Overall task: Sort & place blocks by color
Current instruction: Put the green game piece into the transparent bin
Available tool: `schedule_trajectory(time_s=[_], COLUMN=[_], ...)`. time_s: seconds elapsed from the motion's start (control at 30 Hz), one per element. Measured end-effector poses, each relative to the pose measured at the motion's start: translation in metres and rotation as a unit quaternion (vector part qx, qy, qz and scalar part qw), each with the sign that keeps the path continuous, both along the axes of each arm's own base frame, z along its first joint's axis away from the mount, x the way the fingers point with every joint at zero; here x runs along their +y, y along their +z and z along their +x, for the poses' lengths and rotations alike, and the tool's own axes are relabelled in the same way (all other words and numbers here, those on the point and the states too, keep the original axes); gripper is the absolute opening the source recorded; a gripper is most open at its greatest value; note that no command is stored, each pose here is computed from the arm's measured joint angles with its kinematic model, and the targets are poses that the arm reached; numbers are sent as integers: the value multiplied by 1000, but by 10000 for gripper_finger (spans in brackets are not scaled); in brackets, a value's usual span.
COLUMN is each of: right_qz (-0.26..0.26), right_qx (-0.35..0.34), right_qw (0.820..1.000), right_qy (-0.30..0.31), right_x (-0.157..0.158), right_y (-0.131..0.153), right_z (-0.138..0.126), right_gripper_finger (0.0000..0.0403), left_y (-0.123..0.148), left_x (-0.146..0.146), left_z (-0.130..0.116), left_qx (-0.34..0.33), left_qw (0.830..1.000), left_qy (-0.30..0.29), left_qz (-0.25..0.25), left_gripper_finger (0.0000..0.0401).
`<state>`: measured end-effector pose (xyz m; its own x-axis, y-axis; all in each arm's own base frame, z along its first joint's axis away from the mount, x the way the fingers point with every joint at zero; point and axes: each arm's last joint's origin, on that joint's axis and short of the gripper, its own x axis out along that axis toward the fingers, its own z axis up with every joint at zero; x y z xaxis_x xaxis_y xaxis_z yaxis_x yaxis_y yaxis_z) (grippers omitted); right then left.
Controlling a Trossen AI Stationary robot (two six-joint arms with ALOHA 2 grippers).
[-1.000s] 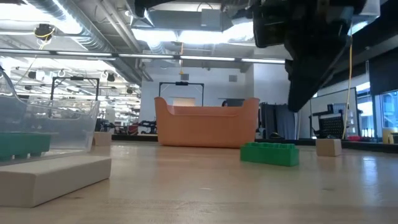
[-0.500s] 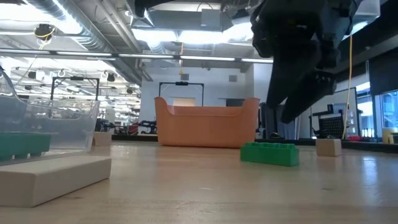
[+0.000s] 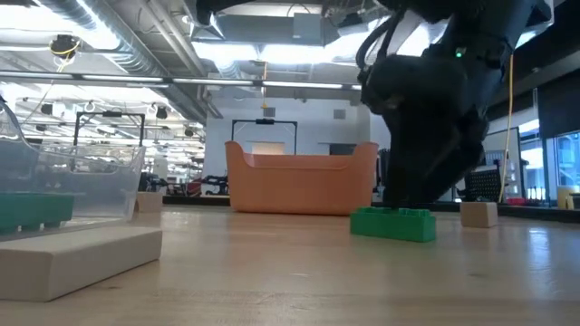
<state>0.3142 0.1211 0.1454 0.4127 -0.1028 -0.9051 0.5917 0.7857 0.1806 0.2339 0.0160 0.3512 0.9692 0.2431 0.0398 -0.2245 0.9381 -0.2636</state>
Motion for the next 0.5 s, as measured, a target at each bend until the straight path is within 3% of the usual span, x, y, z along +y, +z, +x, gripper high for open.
schedule_trajectory(time_s=[0.4, 0.5], right_qz=[-33, -39], right_qx=[21, 25], right_qw=[999, 998], right_qy=[32, 39], right_x=[13, 15], right_y=[-19, -20], right_z=[-2, -3], right_gripper_finger=[286, 267], left_y=[0, 0], left_x=[1, 1], left_z=[0, 0], left_qx=[0, 0], left_qw=[1000, 1000], left_qy=[12, 11], left_qz=[-1, -1], left_gripper_finger=[267, 267])
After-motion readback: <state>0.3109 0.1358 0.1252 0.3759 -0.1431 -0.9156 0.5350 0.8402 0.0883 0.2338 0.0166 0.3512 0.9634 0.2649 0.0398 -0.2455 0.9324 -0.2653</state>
